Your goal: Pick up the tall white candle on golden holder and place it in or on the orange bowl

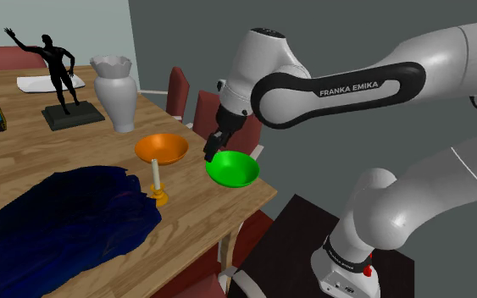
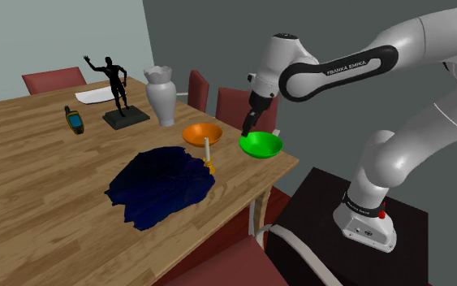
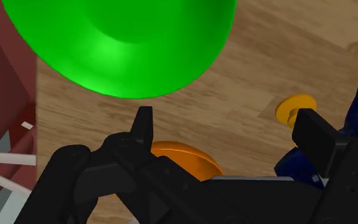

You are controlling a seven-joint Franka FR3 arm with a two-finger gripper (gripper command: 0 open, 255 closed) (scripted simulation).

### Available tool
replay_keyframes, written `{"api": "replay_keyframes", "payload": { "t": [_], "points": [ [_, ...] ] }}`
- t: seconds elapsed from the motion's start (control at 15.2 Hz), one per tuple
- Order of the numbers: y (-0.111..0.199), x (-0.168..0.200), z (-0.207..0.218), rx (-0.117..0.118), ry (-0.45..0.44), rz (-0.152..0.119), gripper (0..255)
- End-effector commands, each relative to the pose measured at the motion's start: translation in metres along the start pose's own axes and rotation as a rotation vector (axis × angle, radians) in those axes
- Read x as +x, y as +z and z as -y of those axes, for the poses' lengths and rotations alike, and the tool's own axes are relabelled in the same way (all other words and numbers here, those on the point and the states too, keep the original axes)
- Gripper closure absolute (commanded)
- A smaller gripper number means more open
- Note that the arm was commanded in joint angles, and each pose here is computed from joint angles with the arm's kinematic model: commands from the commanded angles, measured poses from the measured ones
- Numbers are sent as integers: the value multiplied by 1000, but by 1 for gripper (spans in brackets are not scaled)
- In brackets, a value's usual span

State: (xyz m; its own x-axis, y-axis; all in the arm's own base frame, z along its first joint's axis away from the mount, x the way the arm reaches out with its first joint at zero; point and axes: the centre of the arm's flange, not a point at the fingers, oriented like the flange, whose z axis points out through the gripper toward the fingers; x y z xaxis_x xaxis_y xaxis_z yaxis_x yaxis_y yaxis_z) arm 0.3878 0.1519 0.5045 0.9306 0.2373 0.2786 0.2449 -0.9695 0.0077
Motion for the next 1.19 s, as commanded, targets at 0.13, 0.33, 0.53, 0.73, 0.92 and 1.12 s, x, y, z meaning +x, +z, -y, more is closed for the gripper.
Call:
{"api": "replay_keyframes", "payload": {
  "t": [0.13, 0.33, 0.53, 0.73, 0.92, 1.12],
  "points": [
    [20, 19, 37, 16, -31, -54, 0],
    [36, 34, 66, 27, -54, -93, 0],
    [50, 48, 95, 38, -78, -132, 0],
    [61, 59, 118, 46, -96, -162, 0],
    [77, 62, 119, 46, -96, -162, 0],
    [92, 64, 120, 46, -96, -162, 0]
  ]
}}
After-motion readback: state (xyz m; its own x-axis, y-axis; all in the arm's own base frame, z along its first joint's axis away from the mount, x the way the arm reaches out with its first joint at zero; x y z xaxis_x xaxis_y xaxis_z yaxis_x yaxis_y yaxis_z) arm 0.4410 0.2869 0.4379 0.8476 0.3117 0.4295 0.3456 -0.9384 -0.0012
